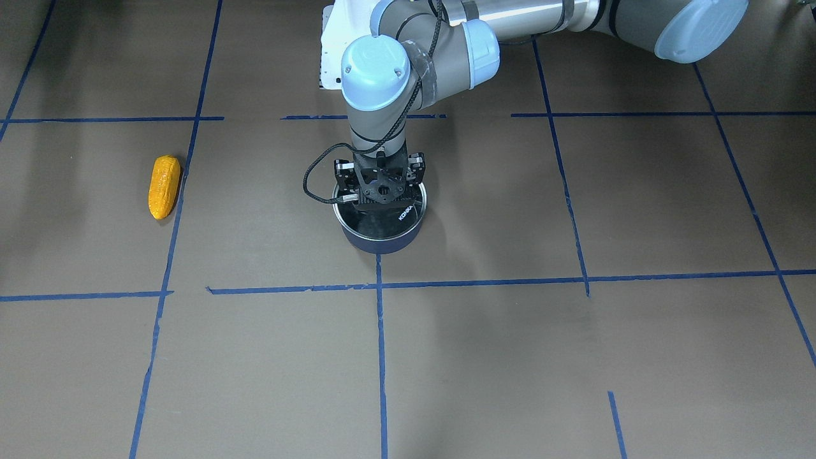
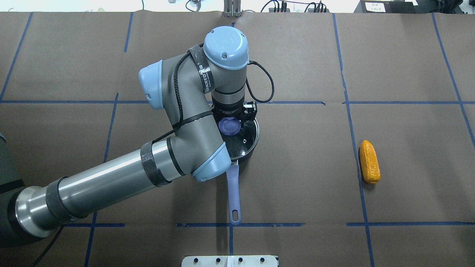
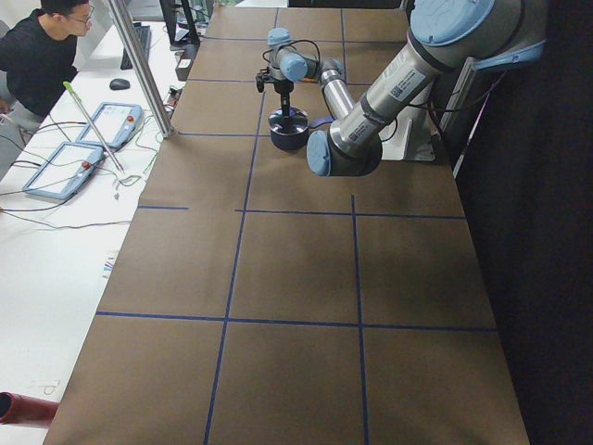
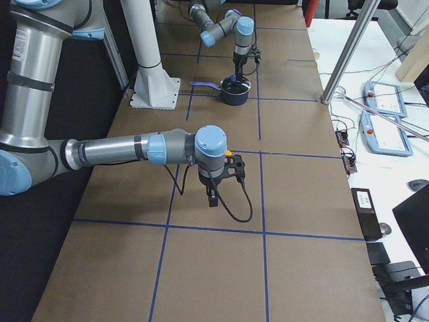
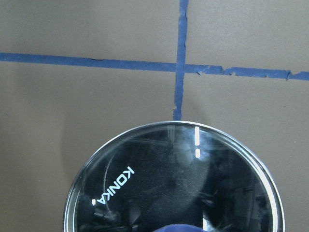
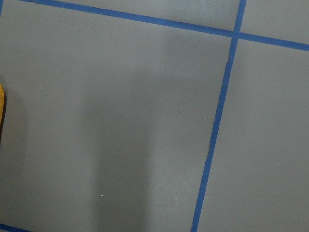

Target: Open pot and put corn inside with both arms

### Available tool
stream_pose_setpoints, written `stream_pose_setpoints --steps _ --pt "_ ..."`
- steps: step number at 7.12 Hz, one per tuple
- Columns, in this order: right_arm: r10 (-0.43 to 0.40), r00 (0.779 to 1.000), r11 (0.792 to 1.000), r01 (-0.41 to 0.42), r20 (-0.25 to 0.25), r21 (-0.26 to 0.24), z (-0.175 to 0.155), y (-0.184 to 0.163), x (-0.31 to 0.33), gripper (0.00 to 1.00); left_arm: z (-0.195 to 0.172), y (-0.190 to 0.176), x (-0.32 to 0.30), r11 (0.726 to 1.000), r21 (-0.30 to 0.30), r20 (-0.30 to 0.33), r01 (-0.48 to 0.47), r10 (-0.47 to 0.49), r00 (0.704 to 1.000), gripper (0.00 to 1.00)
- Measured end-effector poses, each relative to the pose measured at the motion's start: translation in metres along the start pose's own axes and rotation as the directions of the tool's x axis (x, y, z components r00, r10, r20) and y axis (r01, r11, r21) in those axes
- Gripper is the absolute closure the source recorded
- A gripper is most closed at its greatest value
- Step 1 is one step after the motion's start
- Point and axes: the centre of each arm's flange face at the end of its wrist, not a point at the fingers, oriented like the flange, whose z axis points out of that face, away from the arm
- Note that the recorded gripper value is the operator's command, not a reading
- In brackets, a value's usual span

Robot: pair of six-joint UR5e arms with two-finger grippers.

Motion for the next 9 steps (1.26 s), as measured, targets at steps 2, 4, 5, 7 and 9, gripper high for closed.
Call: stream_pose_setpoints --steps 2,4,5,7,9 --pt "-0.001 1.000 1.000 0.001 0.000 -0.001 0.000 0.000 0.000 0.00 -0.003 0.002 0.002 1.000 0.001 -0.005 0.001 -0.001 1.000 0.96" --pt "0.000 1.000 1.000 0.000 0.000 -0.003 0.001 0.000 0.000 0.00 -0.031 0.009 0.004 1.000 0.021 -0.041 -0.010 0.011 0.999 0.97" --pt "0.000 1.000 1.000 0.000 0.001 -0.004 0.002 0.000 -0.001 0.00 -0.055 0.013 -0.001 0.999 0.039 -0.059 -0.012 0.014 0.998 0.97" --pt "-0.003 1.000 1.000 0.003 0.002 -0.010 0.004 -0.001 -0.002 0.00 -0.082 0.016 -0.040 0.998 0.067 -0.057 -0.011 0.015 0.998 0.97" --pt "-0.007 1.000 1.000 0.008 0.003 -0.019 0.007 -0.002 -0.005 0.00 -0.068 0.028 -0.134 0.992 0.074 -0.026 -0.098 0.100 0.995 0.96"
